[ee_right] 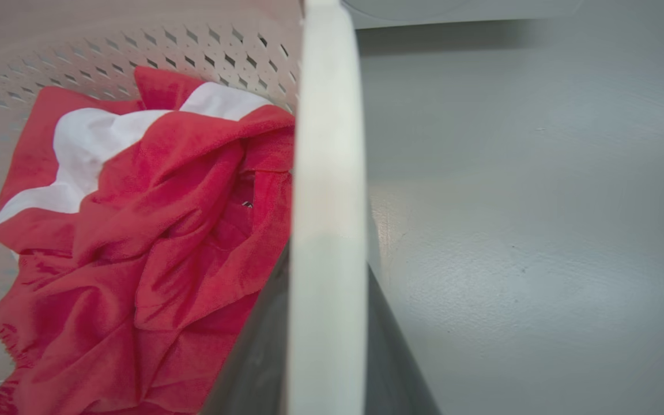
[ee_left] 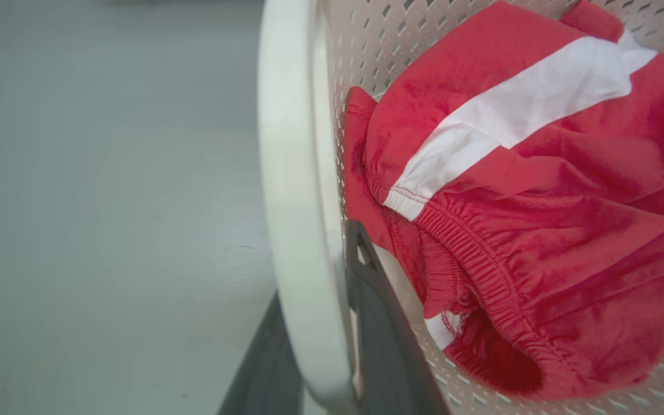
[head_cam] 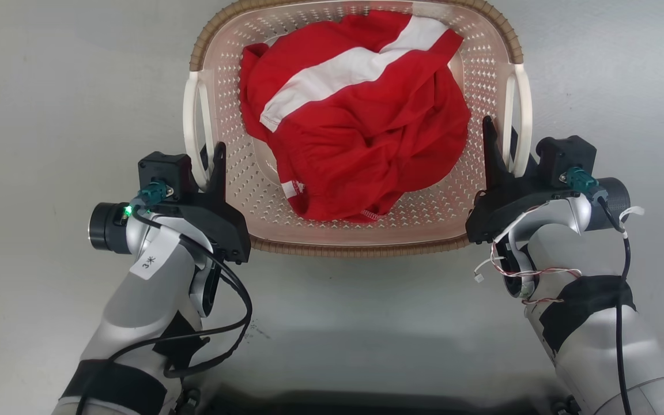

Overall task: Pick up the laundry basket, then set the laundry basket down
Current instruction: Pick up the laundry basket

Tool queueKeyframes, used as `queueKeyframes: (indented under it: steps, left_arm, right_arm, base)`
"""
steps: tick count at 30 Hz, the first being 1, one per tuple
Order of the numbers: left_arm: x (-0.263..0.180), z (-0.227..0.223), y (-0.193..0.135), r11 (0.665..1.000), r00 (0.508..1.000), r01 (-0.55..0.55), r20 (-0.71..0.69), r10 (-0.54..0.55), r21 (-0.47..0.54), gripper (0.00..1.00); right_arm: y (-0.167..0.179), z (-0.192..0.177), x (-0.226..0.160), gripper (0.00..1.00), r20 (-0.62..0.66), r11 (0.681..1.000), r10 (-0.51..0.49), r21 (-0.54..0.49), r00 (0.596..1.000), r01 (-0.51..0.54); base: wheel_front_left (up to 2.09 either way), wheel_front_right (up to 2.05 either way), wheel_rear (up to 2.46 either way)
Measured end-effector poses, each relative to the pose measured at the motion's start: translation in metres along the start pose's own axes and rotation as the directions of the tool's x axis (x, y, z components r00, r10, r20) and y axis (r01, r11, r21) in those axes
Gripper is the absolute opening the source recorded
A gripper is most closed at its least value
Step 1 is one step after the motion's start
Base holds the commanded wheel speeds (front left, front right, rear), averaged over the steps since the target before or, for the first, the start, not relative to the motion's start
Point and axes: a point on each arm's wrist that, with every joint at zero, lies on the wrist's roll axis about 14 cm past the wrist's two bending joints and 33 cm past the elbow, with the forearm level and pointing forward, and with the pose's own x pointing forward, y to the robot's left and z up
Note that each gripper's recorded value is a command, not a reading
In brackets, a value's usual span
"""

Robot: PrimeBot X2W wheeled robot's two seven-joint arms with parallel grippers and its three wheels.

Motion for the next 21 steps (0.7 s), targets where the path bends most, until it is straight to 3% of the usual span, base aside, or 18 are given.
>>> queueKeyframes:
  steps: [21]
  left_arm:
    - [-0.028,0.036,-0.015,1.0,0.998,0.016,0.063,-0.016,0.0,0.0]
  right_arm:
    - [0.0,0.028,-0.028,0.0,0.009,1.0,-0.031,-0.004,0.999,0.031]
  base:
    - [0.0,0.0,0.0]
